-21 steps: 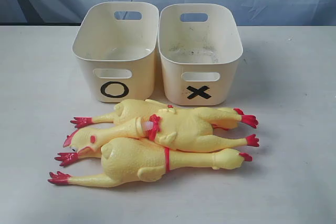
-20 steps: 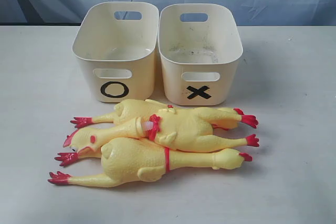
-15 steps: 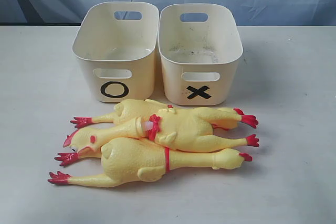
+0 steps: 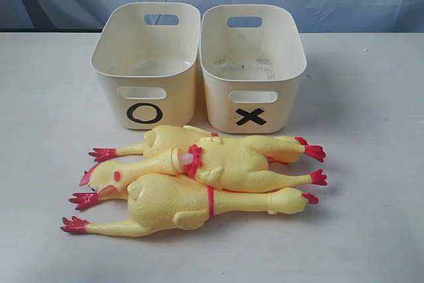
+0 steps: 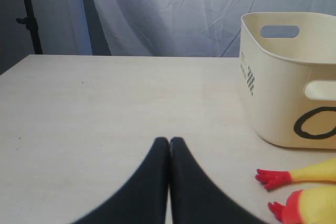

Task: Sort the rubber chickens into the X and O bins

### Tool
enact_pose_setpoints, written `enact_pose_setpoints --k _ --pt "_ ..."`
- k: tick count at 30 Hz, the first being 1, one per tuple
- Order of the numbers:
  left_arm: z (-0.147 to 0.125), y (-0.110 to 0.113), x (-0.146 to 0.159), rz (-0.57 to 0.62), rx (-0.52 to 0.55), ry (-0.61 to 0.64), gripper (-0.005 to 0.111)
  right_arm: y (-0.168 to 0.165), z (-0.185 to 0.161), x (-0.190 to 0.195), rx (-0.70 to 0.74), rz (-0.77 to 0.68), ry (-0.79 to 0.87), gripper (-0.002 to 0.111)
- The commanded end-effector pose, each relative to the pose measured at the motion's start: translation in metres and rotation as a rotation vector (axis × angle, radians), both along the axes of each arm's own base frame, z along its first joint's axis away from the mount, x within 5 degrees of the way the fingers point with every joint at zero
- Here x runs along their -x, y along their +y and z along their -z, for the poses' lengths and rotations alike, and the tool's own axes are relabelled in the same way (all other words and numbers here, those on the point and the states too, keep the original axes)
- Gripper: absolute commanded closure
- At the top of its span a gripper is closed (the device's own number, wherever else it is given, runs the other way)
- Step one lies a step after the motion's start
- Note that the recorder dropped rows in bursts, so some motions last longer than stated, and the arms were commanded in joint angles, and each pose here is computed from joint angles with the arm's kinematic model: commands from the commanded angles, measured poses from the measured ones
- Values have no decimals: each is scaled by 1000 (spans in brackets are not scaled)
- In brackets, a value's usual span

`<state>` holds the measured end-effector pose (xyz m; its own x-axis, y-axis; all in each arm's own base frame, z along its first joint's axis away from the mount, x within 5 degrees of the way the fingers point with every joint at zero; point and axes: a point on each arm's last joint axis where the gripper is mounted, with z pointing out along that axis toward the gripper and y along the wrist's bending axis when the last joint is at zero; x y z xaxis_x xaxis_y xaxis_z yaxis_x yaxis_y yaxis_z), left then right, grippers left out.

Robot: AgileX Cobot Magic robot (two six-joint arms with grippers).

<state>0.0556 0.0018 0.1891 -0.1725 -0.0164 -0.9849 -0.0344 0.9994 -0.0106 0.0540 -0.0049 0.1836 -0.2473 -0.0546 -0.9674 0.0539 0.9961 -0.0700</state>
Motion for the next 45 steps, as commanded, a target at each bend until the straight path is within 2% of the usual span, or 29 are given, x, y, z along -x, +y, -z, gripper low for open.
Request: enact_pose_setpoints --k 1,4,7,10,13,20,24,25,28,32,34,36,42,45 --pt "-2 0 0 3 4 -21 107 -1 -2 0 59 -3 -26 109" --pt "-2 0 0 3 4 -21 107 -1 -8 -1 112 -7 -81 109" --pt "-2 0 0 3 4 -21 107 1 -24 -2 158 -34 -261 109" --pt "-2 0 0 3 4 -21 107 6 -45 1 169 -71 -500 109" --pt "-2 0 0 3 4 -21 107 12 -71 12 156 -117 -823 109" --pt "-2 0 0 3 4 -21 107 18 -114 67 62 -217 -1558 109" --pt "-2 0 0 3 4 -21 107 21 -155 92 -78 -374 -1693 109" --pt "-2 0 0 3 4 -21 107 23 -169 100 -100 -413 -1714 109" --pt "-2 0 0 3 4 -21 107 22 -214 109 -180 -392 -1512 109" --pt "-2 0 0 3 4 -21 107 19 -272 146 17 -189 -1350 109" --pt "-2 0 0 3 4 -21 107 17 -297 158 84 -134 -1348 109" --pt "-2 0 0 3 4 -21 107 16 -324 168 90 -121 -1374 109" --pt "-2 0 0 3 4 -21 107 6 -391 164 35 -175 -1429 109" --pt "-2 0 0 3 4 -21 107 0 -417 137 -7 -147 -1334 109"
